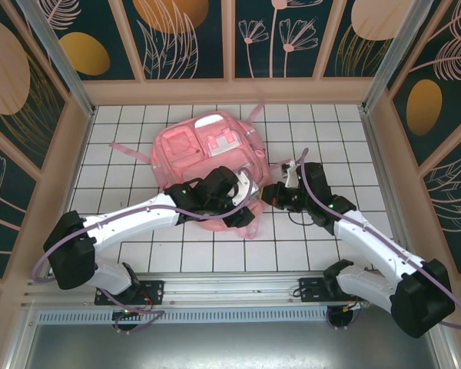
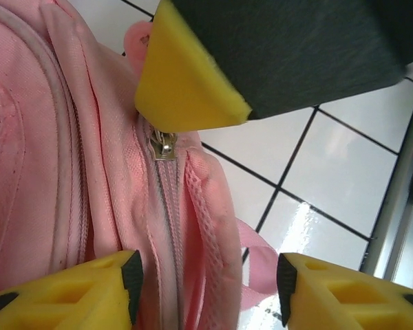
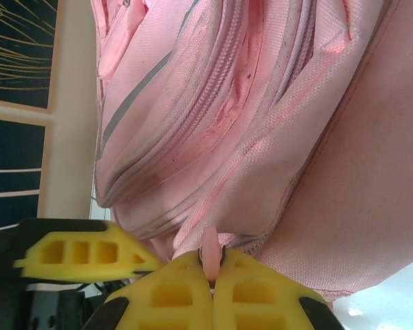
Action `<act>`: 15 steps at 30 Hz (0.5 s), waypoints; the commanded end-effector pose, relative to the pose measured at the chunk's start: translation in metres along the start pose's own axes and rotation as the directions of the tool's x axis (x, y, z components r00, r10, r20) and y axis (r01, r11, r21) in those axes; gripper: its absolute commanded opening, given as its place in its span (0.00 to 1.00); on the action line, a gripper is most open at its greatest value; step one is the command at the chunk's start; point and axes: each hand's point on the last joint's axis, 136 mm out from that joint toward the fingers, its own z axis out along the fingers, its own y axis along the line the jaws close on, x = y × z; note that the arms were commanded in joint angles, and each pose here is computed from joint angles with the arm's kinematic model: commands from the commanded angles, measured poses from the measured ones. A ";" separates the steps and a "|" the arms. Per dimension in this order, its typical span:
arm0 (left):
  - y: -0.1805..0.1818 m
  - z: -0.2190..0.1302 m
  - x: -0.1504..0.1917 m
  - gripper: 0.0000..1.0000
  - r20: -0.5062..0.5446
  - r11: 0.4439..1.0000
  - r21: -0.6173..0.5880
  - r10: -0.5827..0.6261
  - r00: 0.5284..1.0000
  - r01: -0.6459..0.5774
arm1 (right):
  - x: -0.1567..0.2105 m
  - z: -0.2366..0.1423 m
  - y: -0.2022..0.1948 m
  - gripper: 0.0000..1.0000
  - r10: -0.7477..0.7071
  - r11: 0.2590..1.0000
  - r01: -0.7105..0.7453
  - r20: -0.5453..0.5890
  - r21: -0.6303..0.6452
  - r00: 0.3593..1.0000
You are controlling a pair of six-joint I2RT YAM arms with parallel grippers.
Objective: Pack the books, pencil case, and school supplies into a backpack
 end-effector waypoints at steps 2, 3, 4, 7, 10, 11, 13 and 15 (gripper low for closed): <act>0.005 0.014 0.003 0.47 0.001 0.998 -0.021 0.051 0.999 -0.051 | -0.016 -0.020 0.045 0.00 -0.061 0.989 0.068 0.050 -0.131 0.997; 0.005 0.018 0.007 0.42 -0.013 0.998 -0.018 0.053 0.999 -0.053 | -0.016 -0.021 0.046 0.00 -0.062 0.989 0.069 0.050 -0.133 0.997; 0.006 0.022 0.011 0.37 -0.030 0.998 -0.019 0.053 0.998 -0.054 | -0.016 -0.020 0.046 0.00 -0.062 0.989 0.068 0.050 -0.133 0.997; 0.007 0.031 0.024 0.17 -0.075 0.998 -0.026 0.062 0.995 -0.064 | -0.017 -0.019 0.047 0.00 -0.068 0.988 0.074 0.050 -0.135 0.996; 0.006 0.029 0.031 0.00 -0.083 0.996 -0.024 0.078 0.993 -0.081 | -0.019 -0.015 0.036 0.00 -0.074 0.993 0.079 0.056 -0.085 0.996; 0.005 0.026 0.033 0.00 -0.084 0.996 -0.022 0.084 0.993 -0.086 | -0.020 -0.012 0.027 0.00 -0.073 0.996 0.076 0.059 -0.043 0.996; 0.005 0.018 0.035 0.00 -0.076 0.995 -0.028 0.091 0.993 -0.093 | -0.026 -0.010 0.012 0.00 -0.081 0.996 0.077 0.084 0.045 0.993; 0.004 0.008 0.034 0.00 -0.063 0.995 -0.031 0.096 0.993 -0.098 | -0.033 -0.010 -0.002 0.00 -0.094 0.989 0.080 0.109 0.124 0.990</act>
